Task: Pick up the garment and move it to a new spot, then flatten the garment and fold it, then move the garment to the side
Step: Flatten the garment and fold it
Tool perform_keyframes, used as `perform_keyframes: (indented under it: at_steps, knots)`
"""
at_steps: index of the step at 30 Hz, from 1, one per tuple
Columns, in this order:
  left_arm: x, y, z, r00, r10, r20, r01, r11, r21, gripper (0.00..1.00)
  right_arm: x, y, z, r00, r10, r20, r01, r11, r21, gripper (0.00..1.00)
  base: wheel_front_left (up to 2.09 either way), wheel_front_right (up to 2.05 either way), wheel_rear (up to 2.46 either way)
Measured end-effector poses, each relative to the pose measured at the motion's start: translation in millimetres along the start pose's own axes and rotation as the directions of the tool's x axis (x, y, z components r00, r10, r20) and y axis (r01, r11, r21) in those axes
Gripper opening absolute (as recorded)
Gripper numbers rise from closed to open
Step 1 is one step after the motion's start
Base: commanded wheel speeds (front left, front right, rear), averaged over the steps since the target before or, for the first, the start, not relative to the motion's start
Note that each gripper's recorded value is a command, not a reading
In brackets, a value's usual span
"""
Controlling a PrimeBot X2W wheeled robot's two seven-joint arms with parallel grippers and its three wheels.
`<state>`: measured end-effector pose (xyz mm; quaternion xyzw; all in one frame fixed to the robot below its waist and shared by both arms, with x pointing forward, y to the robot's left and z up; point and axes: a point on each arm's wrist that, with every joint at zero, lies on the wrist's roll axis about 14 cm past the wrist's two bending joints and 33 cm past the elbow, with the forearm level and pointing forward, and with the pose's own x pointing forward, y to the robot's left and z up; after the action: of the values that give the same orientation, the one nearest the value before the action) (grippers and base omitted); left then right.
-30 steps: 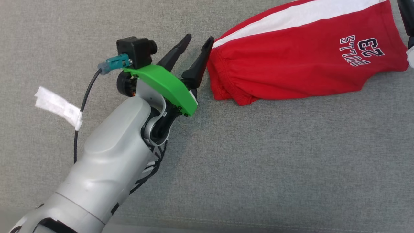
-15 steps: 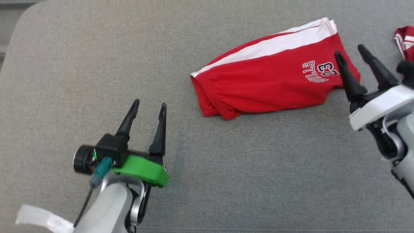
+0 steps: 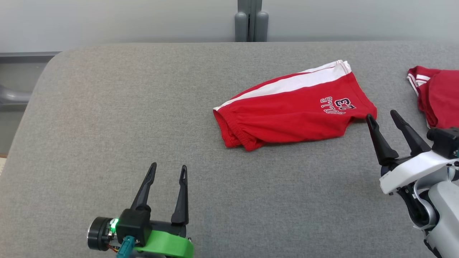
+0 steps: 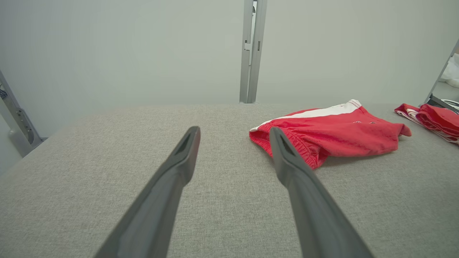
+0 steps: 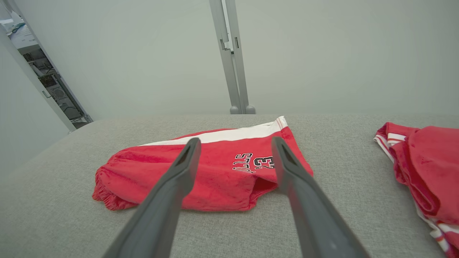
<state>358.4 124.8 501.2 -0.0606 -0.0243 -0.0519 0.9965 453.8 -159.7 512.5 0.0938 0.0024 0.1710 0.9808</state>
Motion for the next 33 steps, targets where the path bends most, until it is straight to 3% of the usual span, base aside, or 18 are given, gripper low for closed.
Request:
perform_keyframes:
  at_steps: [6,13,21,33]
  knots:
    - [-6,-4,6,1.0,0.001,0.023,-0.001,1.0,0.023,1.0,8,-8,-15,0.998,-0.015,-0.053,0.015,1.0,-0.001,1.0,0.0,0.0,0.0]
    - [0,-3,-7,1.0,0.001,-0.018,-0.001,1.0,0.026,1.0,50,-42,-23,0.985,-0.067,-0.158,0.057,0.996,-0.069,1.0,0.0,0.0,0.0]
    - [16,-2,-21,0.998,-0.002,-0.057,0.002,1.0,0.009,1.0,88,-78,-63,0.922,-0.149,-0.358,0.11,0.986,-0.127,1.0,0.0,0.0,0.0]
    - [31,3,-48,0.991,0.023,-0.129,-0.023,1.0,-0.004,1.0,120,-96,-122,0.844,-0.181,-0.504,0.112,0.98,-0.164,1.0,0.0,0.0,0.0]
